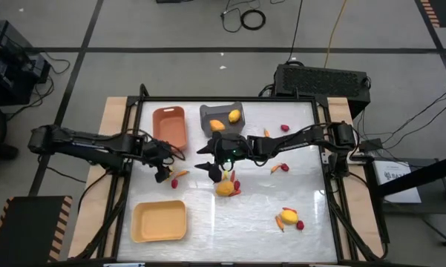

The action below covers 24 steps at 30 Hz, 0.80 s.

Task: Sort produce into baskets
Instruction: Put the yellow lemon into the black bin

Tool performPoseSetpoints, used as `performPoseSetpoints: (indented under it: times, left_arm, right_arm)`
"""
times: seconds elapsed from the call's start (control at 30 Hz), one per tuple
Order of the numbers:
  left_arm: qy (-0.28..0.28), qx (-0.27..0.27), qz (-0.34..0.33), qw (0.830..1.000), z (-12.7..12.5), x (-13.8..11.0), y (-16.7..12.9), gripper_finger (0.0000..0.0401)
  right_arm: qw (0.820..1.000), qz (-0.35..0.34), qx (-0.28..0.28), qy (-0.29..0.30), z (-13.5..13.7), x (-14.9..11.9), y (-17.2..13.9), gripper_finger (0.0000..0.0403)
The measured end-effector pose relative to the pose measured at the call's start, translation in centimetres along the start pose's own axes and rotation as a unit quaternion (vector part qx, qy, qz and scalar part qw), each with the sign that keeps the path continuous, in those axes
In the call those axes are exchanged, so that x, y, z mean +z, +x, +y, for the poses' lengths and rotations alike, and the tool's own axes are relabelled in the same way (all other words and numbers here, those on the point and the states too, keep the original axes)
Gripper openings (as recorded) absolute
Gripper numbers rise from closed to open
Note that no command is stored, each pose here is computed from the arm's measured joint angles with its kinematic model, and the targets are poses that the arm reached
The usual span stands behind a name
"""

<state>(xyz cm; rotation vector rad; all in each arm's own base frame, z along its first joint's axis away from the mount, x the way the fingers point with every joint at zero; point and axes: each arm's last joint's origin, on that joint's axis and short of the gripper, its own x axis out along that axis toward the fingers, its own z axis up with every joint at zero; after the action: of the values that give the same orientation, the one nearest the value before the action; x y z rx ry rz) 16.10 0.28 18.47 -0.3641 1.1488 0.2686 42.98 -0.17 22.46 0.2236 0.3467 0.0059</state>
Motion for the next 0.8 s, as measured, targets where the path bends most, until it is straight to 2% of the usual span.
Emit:
performPoseSetpoints:
  times: [0.2, 0.5, 0.7, 0.8]
  left_arm:
    - [0.002, 0.002, 0.05, 0.999, -0.5, -0.5, 0.9, 0.0326]
    - [0.015, 0.039, 0.09, 0.995, -0.7, -0.7, 2.4, 0.0326]
    - [0.016, 0.048, 0.109, 0.993, -0.7, -0.7, 3.1, 0.0324]
    - [0.016, 0.049, 0.11, 0.993, -0.7, -0.7, 3.2, 0.0305]
  right_arm:
    - [0.999, 0.036, -0.005, -0.029, -0.1, -0.7, 0.0, 0.027]
    - [0.996, 0.042, -0.005, -0.072, -0.2, -0.8, 0.0, 0.027]
    - [0.994, 0.076, -0.01, -0.074, -0.4, -1.4, -0.1, 0.027]
    - [0.992, 0.099, -0.015, -0.071, -0.7, -1.8, -0.2, 0.027]
